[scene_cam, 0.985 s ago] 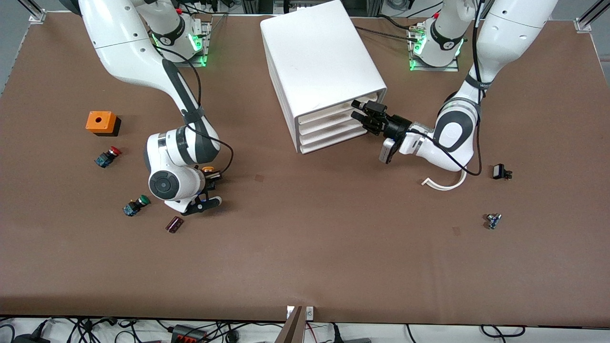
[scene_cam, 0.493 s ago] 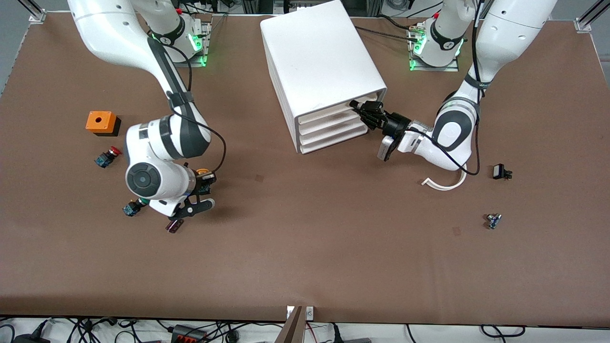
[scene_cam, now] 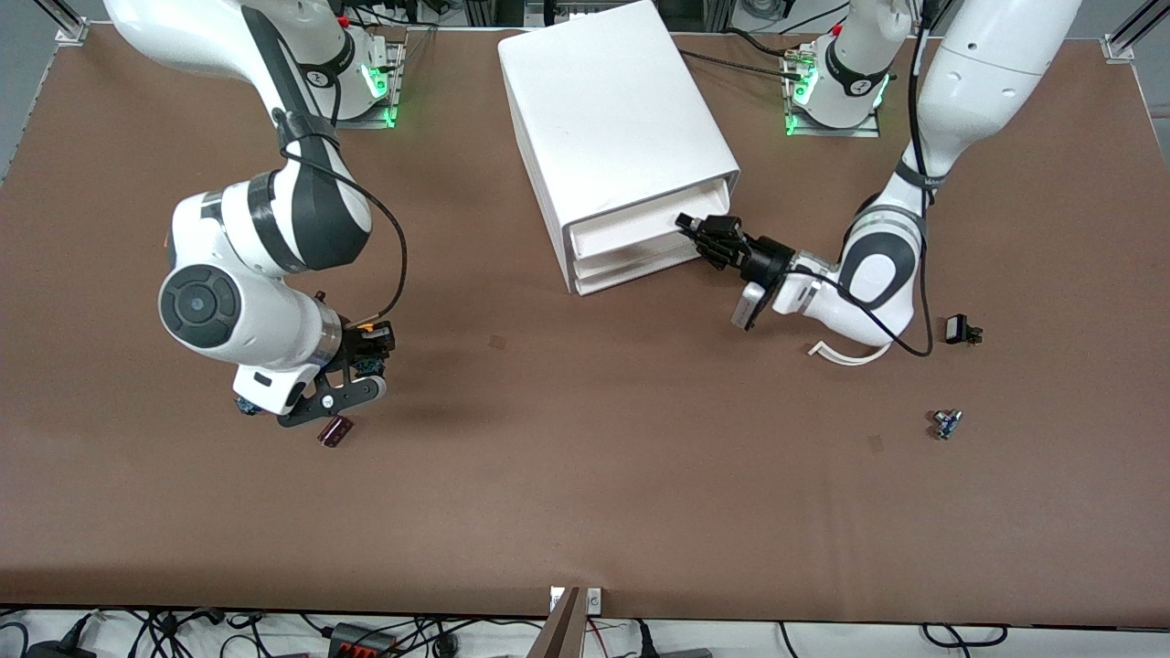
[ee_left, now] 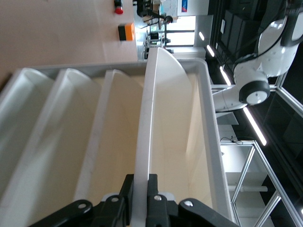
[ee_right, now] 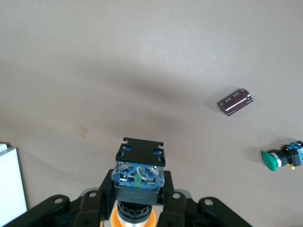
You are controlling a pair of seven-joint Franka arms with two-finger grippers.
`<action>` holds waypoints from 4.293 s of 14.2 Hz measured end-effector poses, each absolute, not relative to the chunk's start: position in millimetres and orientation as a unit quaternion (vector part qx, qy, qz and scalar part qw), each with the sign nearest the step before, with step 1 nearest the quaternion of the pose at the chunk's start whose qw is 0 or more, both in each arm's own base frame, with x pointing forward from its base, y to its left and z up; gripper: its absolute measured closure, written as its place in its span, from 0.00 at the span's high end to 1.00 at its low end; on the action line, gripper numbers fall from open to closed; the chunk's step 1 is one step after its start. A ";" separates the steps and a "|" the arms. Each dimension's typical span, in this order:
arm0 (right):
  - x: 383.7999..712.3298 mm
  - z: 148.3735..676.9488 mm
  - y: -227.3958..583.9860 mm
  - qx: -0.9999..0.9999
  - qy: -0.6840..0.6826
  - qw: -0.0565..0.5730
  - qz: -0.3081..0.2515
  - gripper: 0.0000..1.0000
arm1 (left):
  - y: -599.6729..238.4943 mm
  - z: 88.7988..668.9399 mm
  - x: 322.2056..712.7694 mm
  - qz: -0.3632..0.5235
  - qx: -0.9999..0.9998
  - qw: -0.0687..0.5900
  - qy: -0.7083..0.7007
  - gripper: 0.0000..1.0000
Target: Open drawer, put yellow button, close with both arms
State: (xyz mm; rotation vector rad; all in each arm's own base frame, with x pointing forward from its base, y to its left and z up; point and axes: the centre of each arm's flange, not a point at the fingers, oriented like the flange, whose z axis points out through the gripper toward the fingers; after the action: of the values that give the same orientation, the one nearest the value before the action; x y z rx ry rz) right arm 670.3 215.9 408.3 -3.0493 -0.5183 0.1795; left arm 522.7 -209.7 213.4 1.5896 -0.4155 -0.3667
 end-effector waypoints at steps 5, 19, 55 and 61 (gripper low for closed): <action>672.9 439.7 224.2 -0.984 -0.174 0.026 0.029 0.42 | -193.0 220.9 571.0 -0.161 0.723 0.645 -0.189 0.15; 650.9 483.1 304.0 -0.972 -0.231 0.036 -0.015 0.42 | -164.6 267.7 615.4 -0.228 0.803 0.545 -0.083 0.97; 476.9 408.5 608.6 -0.976 -0.202 0.070 -0.038 0.42 | -78.6 373.5 676.9 -0.151 0.986 0.001 0.073 1.00; 477.5 408.2 608.4 -0.977 -0.200 0.070 -0.038 0.84 | -84.4 374.0 677.3 -0.147 0.987 0.003 0.069 1.00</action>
State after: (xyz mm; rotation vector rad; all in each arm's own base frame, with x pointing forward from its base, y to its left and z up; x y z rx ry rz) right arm 477.5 608.4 408.2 -2.9384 -0.6022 -0.1156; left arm 677.3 -84.4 374.0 3.0947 0.2170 -0.4620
